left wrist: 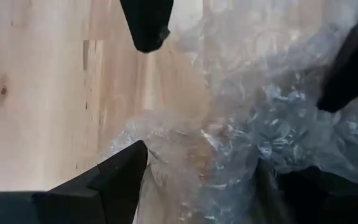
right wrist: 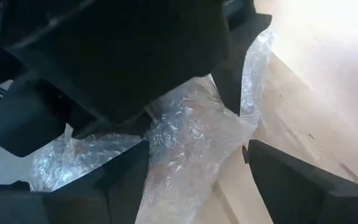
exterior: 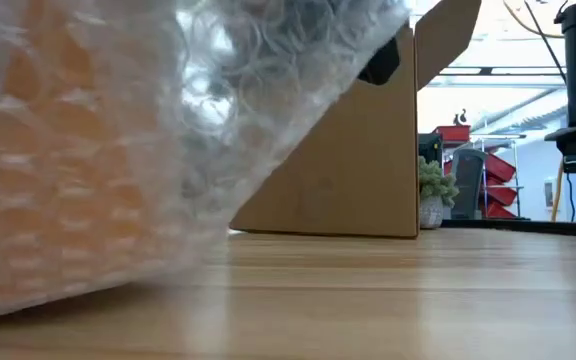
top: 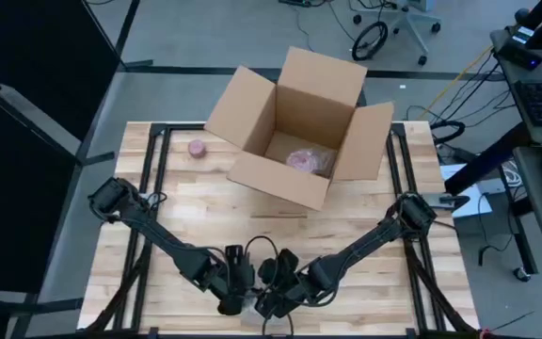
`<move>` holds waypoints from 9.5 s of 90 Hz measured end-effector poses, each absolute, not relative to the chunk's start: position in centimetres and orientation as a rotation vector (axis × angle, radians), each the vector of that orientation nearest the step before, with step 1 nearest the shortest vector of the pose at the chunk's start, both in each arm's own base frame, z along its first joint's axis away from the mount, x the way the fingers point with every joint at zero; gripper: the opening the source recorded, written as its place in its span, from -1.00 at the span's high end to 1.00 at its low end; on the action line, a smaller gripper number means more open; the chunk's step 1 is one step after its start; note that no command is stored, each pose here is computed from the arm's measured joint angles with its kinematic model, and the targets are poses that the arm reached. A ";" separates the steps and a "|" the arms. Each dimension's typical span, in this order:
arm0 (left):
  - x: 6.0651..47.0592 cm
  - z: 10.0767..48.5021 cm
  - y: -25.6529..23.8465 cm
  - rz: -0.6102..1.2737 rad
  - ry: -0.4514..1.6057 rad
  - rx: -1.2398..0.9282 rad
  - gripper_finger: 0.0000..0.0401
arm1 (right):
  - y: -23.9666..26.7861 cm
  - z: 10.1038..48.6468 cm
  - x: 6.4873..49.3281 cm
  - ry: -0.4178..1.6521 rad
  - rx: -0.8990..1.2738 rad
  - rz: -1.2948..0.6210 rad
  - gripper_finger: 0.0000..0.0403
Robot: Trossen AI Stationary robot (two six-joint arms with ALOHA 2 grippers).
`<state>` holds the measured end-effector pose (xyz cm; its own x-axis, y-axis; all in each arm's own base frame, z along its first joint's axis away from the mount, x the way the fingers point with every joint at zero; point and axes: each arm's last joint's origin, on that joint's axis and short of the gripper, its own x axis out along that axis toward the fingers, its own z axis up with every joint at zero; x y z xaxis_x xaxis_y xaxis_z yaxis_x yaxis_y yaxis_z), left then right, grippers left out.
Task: Wrap mug
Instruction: Wrap the yellow mug in the bubble wrap, then put the wrapped yellow cup into the box
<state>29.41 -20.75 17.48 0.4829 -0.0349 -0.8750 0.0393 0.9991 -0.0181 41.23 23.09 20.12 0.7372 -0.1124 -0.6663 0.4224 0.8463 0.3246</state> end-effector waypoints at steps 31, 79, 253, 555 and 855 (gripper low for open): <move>29.2 18.2 -20.7 -0.078 1.067 -0.009 -0.31 | 23.3 19.4 41.6 0.708 0.480 -0.254 -0.27; 29.1 21.8 -21.1 -0.112 1.170 0.087 -0.31 | 23.3 19.4 41.6 0.711 0.480 -0.253 -0.27; 14.8 29.1 -19.6 0.207 0.964 0.079 -0.31 | 20.6 20.4 46.2 1.001 0.488 -0.263 -0.27; 14.9 29.1 -19.6 0.192 0.953 0.123 -0.31 | 19.5 23.1 49.1 0.906 0.381 -0.074 -0.26; 15.0 29.1 -19.7 0.168 0.964 0.137 -0.31 | 25.3 29.1 43.9 0.710 0.222 -0.119 0.84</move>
